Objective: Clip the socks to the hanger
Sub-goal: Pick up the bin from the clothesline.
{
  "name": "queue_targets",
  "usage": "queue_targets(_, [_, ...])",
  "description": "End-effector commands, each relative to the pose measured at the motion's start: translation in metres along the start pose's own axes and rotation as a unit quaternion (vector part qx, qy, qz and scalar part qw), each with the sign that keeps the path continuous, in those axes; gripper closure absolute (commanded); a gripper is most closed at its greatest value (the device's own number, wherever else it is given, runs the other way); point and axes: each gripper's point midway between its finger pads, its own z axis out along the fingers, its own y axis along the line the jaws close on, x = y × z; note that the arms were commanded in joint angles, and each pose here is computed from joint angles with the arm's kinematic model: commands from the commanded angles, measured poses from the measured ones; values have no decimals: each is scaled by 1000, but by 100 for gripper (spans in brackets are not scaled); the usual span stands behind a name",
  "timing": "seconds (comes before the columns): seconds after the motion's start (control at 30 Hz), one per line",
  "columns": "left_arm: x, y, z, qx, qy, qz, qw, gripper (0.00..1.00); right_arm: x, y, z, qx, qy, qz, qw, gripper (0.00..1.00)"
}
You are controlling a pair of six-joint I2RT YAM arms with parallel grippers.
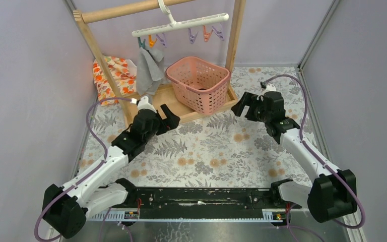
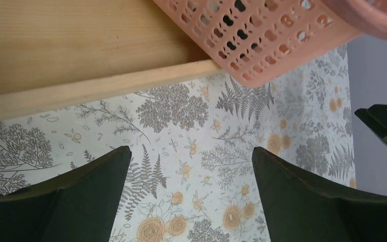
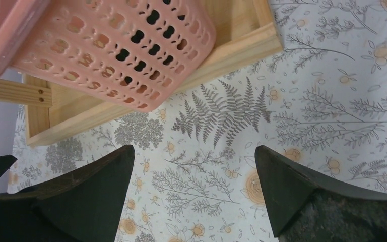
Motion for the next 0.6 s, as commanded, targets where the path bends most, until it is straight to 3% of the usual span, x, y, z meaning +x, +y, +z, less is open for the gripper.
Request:
queue_targets(0.0, [-39,-13,-2,11,-51,-1,999,2,-38,43,0,-65,-47,-17,997,4])
queue_targets(0.17, [-60,-34,-3,29,-64,11,997,6,-65,92,-2,-105,-64,-61,991,4])
queue_targets(0.3, [-88,-51,-1,13,-72,26,997,7,-81,105,2,-112,-79,-63,989,5])
queue_targets(0.4, [-101,-59,2,-4,-68,33,997,6,-106,108,8,-88,-101,-50,990,8])
queue_targets(0.57, [-97,-54,3,-11,-65,32,997,6,-140,101,22,5,-76,-34,997,16])
